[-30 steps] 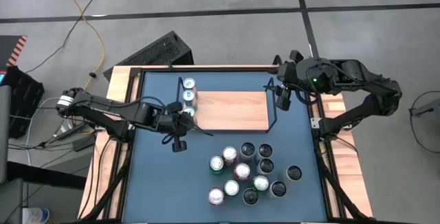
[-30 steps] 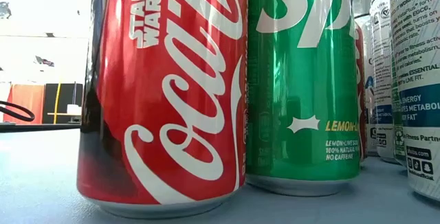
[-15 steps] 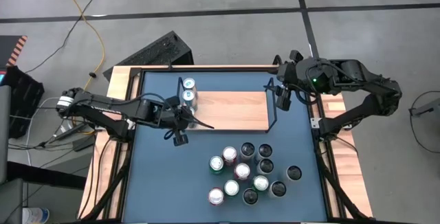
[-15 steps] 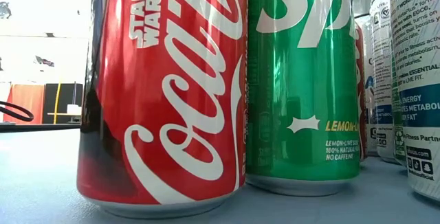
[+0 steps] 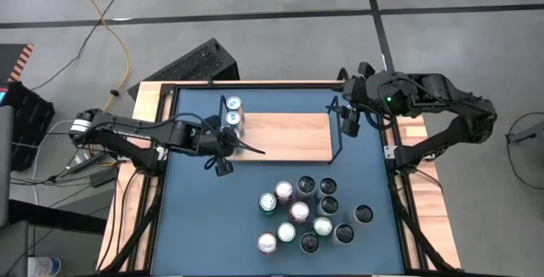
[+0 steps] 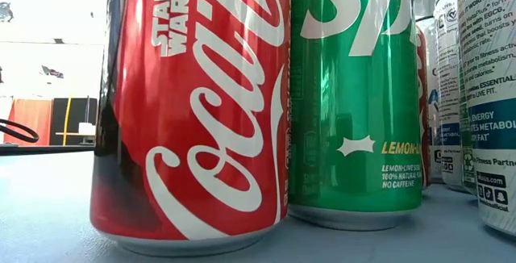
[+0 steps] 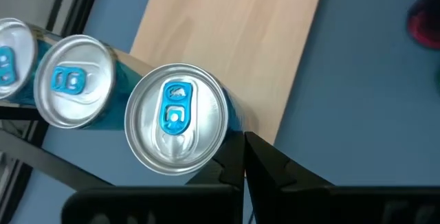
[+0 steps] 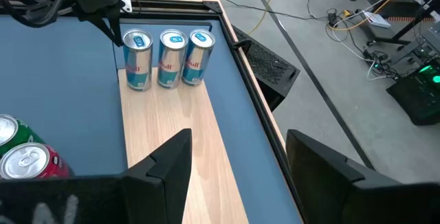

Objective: Place canned beverage on shelf
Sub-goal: Put the blue soda can on the shelf aligned with the other blue soda cans, then put the top white and orange soda can on the shelf

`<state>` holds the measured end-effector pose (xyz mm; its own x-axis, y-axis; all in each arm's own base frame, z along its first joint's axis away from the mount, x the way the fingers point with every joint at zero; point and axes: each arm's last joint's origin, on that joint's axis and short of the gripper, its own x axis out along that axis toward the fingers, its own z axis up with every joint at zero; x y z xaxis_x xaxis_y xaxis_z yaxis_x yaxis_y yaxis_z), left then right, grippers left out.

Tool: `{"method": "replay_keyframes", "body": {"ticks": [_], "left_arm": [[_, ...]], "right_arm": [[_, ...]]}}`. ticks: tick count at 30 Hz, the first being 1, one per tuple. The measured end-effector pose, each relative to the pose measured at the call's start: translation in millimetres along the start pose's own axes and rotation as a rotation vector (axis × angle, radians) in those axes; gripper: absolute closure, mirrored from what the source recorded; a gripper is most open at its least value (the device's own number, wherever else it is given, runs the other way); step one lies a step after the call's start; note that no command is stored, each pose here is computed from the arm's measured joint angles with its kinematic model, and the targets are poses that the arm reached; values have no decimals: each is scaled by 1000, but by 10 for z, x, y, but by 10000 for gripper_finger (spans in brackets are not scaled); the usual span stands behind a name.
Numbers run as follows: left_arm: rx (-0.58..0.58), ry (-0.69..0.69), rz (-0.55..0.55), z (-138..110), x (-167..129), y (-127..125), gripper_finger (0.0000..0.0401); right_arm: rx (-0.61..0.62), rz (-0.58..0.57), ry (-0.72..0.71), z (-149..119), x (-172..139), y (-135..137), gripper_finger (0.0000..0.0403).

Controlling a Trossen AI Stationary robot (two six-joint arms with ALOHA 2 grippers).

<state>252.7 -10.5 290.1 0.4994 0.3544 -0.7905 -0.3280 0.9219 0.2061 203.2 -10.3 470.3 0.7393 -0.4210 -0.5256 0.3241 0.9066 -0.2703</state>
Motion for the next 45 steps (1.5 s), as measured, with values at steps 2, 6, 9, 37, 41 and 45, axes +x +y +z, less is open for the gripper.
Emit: {"method": "replay_keyframes", "body": {"ticks": [2,6,9,37,41,45], "left_arm": [[-1,-4,15,1,0,4,401],[-7,-7,26,2,0,7,401],[-7,-7,28,2,0,8,401],[49,-131,-296,359,-517,-86,361],[61,-167,-360,400,-673,-169,319],[27,-197,-444,475,-875,-190,278]], "right_arm": [[0,0,0,0,0,0,176],[0,0,1,-1,0,0,176],[0,0,1,0,1,1,176],[-44,137,-16,2,-56,145,147],[-63,175,-27,2,-98,227,136],[-86,210,-37,2,-135,309,132]]}}
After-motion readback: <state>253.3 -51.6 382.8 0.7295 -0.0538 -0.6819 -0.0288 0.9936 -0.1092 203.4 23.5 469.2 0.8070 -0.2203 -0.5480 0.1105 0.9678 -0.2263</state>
